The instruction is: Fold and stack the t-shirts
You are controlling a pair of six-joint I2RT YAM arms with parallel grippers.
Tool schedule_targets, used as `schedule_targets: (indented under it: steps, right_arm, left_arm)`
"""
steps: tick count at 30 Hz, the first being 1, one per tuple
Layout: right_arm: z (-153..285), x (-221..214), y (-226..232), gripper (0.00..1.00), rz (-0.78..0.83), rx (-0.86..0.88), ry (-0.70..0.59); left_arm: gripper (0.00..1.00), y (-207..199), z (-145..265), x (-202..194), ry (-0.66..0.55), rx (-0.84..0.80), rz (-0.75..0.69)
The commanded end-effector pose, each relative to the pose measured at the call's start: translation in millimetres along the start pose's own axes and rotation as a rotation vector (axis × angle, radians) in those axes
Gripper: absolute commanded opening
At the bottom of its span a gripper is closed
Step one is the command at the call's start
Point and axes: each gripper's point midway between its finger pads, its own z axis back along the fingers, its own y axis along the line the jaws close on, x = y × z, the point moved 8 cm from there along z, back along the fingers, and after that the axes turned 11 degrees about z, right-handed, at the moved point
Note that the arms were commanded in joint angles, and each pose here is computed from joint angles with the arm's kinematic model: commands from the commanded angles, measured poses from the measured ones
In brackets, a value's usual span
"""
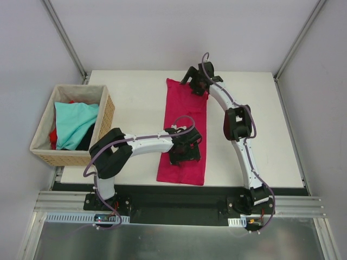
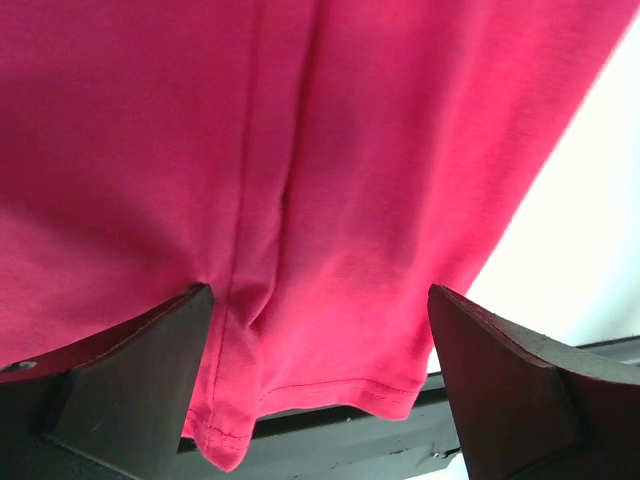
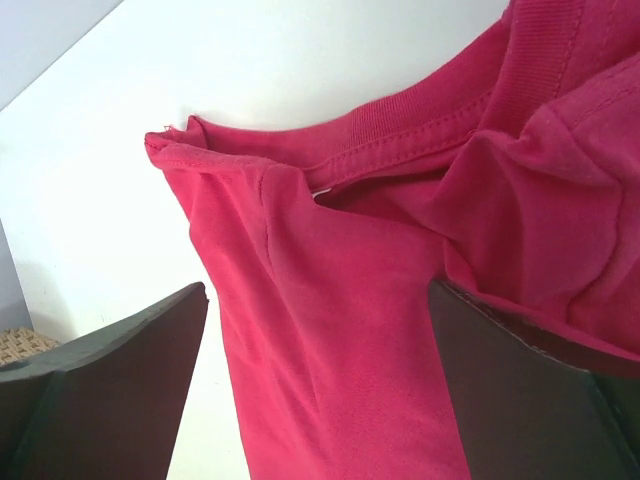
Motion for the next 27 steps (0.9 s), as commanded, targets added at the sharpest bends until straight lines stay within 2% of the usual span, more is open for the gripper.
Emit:
schedule_targets:
  steps: [1, 5, 9, 10, 12, 13, 15, 16, 18, 19, 20, 22, 23, 25, 27]
  right_arm:
    - [-9.8, -21.9, -4.7, 0.97, -0.001, -0.008, 0.077]
    - [26.9, 7.7, 18.2, 0.96, 0.063, 0.035, 0.008]
    - [99.1, 49.4, 56.0, 0.97, 0.151, 0.113, -0.097]
    - [137.4, 66.2, 75.2, 0.97, 0.179, 0.157, -0.154]
    - [172.6, 69.3, 86.1, 0.97, 0.223, 0.197, -0.146]
    - [215.7, 79.3, 101.4, 0.97, 0.255, 0.242, -0.198]
    - [246.6, 68.3, 101.4, 0.97, 0.292, 0.258, -0.159]
    - [284.9, 69.4, 109.2, 0.97, 0.325, 0.273, -0.200]
    - [303.0, 48.9, 91.9, 0.96, 0.346, 0.193, -0.146]
    - [312.2, 41.0, 84.9, 0.97, 0.349, 0.161, -0.130]
    - [344.2, 34.6, 80.6, 0.96, 0.350, 0.131, -0.147]
    - [347.3, 5.3, 54.9, 0.97, 0.324, 0.051, -0.059]
    - [370.0, -3.2, 48.1, 0.96, 0.319, 0.016, -0.080]
    - [369.9, -35.2, 20.5, 0.97, 0.289, -0.064, -0.011]
    - [391.8, -50.9, 6.2, 0.97, 0.261, -0.093, -0.031]
  left_arm:
    - [0.89, 12.0, 14.3, 2.7, -0.036, 0.013, 0.072]
    - [0.88, 14.8, 24.5, 0.8, -0.049, -0.005, 0.066]
    - [0.88, 18.2, 38.4, -1.6, -0.074, -0.030, 0.061]
    - [0.88, 17.5, 43.6, -0.4, -0.089, -0.044, 0.045]
    - [0.88, 14.3, 60.8, 4.7, -0.133, -0.085, 0.011]
    - [0.88, 11.8, 69.4, 11.4, -0.194, -0.096, -0.033]
    - [0.90, 12.4, 89.1, 20.9, -0.266, -0.128, -0.098]
    - [0.91, 13.8, 93.4, 28.6, -0.319, -0.126, -0.113]
    - [0.91, 18.3, 97.7, 42.9, -0.346, -0.116, -0.164]
    - [0.91, 17.3, 98.5, 46.9, -0.336, -0.122, -0.181]
    - [0.91, 16.7, 97.1, 49.3, -0.325, -0.120, -0.203]
    - [0.91, 7.7, 91.4, 56.1, -0.327, -0.118, -0.297]
    - [0.90, 3.4, 88.8, 56.9, -0.312, -0.117, -0.323]
    - [0.90, -8.5, 79.5, 58.4, -0.292, -0.115, -0.343]
    - [0.89, -13.8, 65.2, 56.5, -0.246, -0.103, -0.336]
